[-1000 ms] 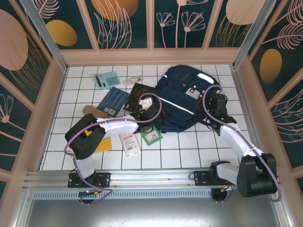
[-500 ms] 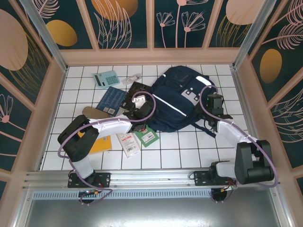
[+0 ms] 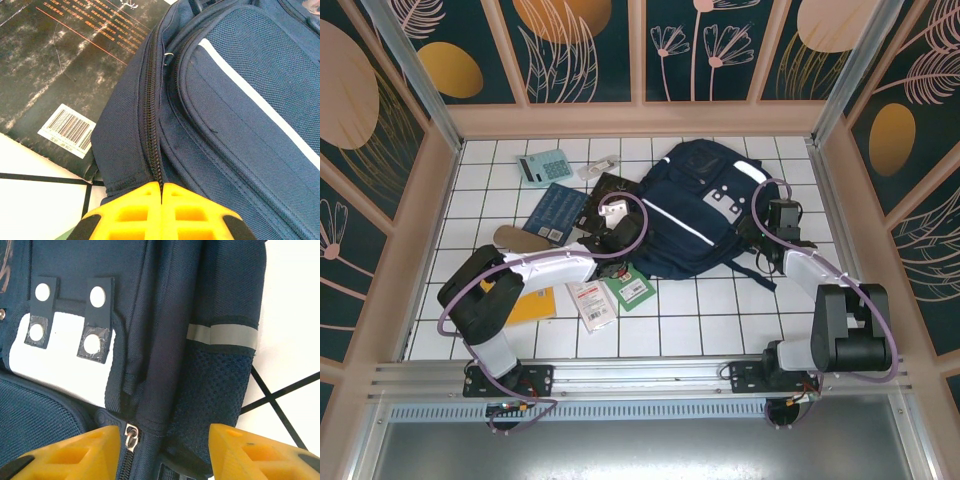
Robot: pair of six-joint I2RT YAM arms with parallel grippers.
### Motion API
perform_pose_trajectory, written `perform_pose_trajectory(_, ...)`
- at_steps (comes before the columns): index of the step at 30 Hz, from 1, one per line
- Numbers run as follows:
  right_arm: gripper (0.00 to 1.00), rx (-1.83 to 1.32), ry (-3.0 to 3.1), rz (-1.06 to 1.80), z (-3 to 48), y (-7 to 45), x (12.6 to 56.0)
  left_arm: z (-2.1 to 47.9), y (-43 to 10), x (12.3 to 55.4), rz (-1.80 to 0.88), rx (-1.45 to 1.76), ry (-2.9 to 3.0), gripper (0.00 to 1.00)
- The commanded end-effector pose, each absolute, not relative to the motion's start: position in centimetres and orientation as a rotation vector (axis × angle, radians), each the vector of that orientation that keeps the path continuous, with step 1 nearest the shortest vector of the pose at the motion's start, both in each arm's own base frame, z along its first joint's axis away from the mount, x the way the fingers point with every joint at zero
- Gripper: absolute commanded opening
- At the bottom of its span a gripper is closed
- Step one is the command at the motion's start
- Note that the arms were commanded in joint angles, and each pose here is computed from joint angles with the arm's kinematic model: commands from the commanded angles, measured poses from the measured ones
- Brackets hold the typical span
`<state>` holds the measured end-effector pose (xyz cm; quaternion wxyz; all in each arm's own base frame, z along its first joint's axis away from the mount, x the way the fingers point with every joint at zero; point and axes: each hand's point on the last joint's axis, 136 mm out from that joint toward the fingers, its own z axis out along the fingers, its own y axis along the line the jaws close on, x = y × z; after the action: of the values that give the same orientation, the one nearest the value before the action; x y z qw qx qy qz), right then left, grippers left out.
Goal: Pack books, pencil case, and school supplies into a backpack
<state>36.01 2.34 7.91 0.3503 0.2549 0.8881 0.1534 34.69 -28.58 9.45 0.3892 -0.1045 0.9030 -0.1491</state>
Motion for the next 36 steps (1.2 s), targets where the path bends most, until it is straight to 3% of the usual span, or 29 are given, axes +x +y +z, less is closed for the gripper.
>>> perform_pose_trajectory(1, 0.51, 0.698, 2.277, 0.361, 8.1, 1.5, 35.1, 11.2, -28.0, 34.7, -0.368, -0.241, 2.264, 0.11)
perform_pose_trajectory(6, 0.53, 0.714, 2.237, 0.373, 9.0, 1.3, 33.9, 14.3, -28.9, 34.3, -0.32, -0.099, 2.19, 0.4)
perform_pose_trajectory(9, 0.53, 0.739, 2.193, 0.348, 9.9, 0.6, 33.5, 16.4, -31.7, 33.4, -0.269, 0.119, 2.127, 0.5)
perform_pose_trajectory(21, 0.58, 0.903, 2.019, 0.366, 11.9, -3.6, 31.3, 13.3, -44.6, 27.3, -0.287, 0.885, 2.017, 0.47)
perform_pose_trajectory(28, 0.6, 0.909, 2.025, 0.392, 11.5, -3.5, 31.1, 10.9, -48.7, 26.3, -0.255, 1.051, 1.985, 0.41)
perform_pose_trajectory(36, 0.6, 0.903, 2.03, 0.421, 11.2, -3.2, 31.1, 7.2, -50.0, 27.9, -0.107, 1.116, 1.977, 0.44)
